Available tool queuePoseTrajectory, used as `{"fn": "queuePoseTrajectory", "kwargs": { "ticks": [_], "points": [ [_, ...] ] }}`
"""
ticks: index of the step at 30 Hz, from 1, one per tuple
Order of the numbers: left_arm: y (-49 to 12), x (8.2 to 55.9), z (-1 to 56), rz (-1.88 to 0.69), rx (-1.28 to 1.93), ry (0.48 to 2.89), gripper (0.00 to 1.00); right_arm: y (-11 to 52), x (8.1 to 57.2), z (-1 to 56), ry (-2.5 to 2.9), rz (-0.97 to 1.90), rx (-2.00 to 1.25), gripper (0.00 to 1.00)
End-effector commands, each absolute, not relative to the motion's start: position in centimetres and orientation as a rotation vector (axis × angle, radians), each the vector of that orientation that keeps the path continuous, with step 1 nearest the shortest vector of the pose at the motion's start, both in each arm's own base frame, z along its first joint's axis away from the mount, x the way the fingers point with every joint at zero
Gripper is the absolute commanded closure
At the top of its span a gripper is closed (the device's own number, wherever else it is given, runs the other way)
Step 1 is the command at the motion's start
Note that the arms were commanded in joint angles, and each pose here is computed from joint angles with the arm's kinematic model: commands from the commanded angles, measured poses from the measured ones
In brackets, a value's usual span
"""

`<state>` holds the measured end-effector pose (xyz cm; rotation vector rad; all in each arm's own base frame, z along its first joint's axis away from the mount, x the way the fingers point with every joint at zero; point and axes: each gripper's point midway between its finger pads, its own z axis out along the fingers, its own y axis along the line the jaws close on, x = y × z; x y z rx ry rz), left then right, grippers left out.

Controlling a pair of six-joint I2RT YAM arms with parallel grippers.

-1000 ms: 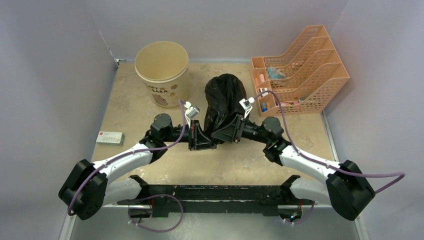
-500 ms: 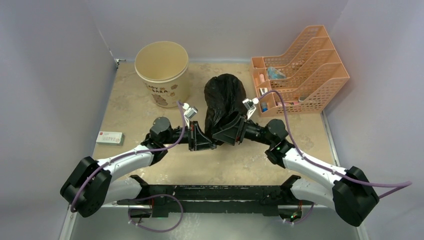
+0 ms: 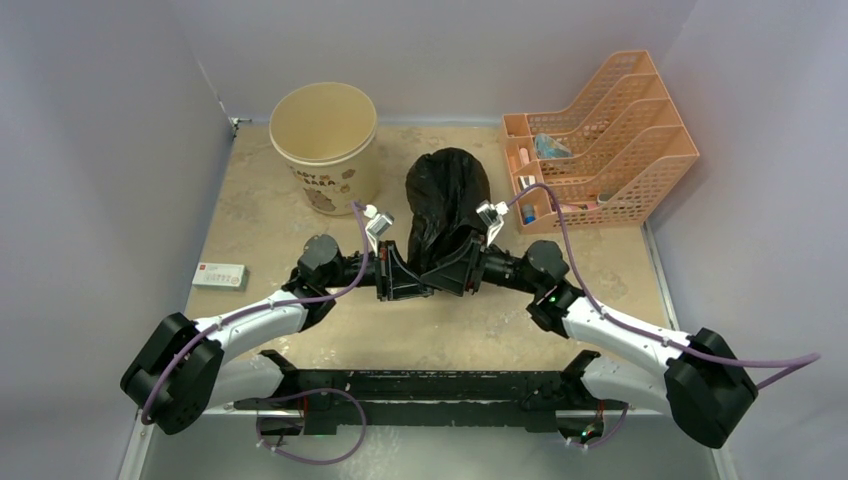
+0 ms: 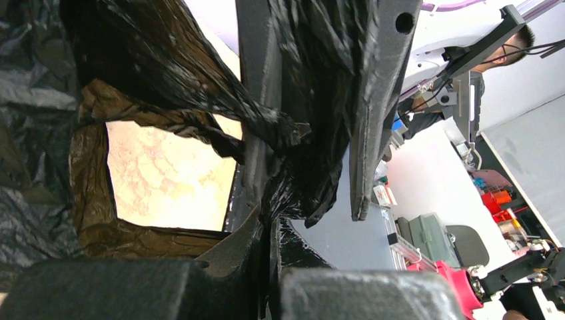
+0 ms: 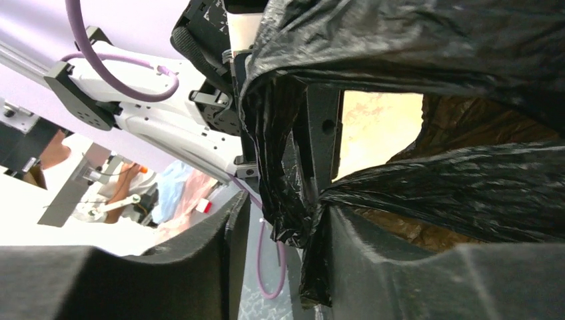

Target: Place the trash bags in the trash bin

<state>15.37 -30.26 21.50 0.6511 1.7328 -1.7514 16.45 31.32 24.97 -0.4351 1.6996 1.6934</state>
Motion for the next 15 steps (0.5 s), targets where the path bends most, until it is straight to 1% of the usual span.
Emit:
{"fn": "queuePoseTrajectory", "kwargs": {
  "ticks": [1, 3, 5, 6, 7, 8, 10, 12, 13, 15],
  "points": [
    [-30.58, 15.38, 23.23, -1.753, 0.686, 1.641, 1.00, 31.36, 16.75, 26.48, 1.606, 1.677, -0.434, 0.60],
    [-30.59, 15.36, 23.15, -1.752, 0.694, 1.648, 1.00, 31.37, 16.85, 26.89, 1.592, 1.678, -0.432, 0.65],
    [-30.56, 15.21, 22.96, -1.753, 0.699, 1.656, 1.00, 31.45, 17.15, 26.96, 1.597, 1.674, -0.415, 0.75],
    [-30.52, 15.12, 22.87, -1.752, 0.699, 1.658, 1.00, 31.49, 17.25, 26.92, 1.599, 1.674, -0.409, 0.78],
    [-30.47, 15.02, 22.82, -1.751, 0.698, 1.657, 1.00, 31.54, 17.36, 26.84, 1.602, 1.672, -0.407, 0.78],
    [-30.39, 14.98, 22.88, -1.749, 0.696, 1.654, 1.00, 31.62, 17.47, 26.74, 1.609, 1.671, -0.404, 0.75],
    [-30.32, 14.97, 23.00, -1.743, 0.691, 1.651, 1.00, 31.82, 17.39, 26.60, 1.615, 1.677, -0.419, 0.61],
    [-30.30, 15.01, 23.08, -1.738, 0.691, 1.650, 1.00, 31.86, 17.13, 26.59, 1.609, 1.692, -0.433, 0.51],
    [-30.32, 15.02, 23.02, -1.736, 0.692, 1.653, 1.00, 31.90, 17.02, 26.62, 1.605, 1.697, -0.442, 0.48],
    [-30.38, 15.07, 23.10, -1.739, 0.691, 1.653, 1.00, 32.03, 16.87, 26.48, 1.608, 1.700, -0.463, 0.46]
  ]
}}
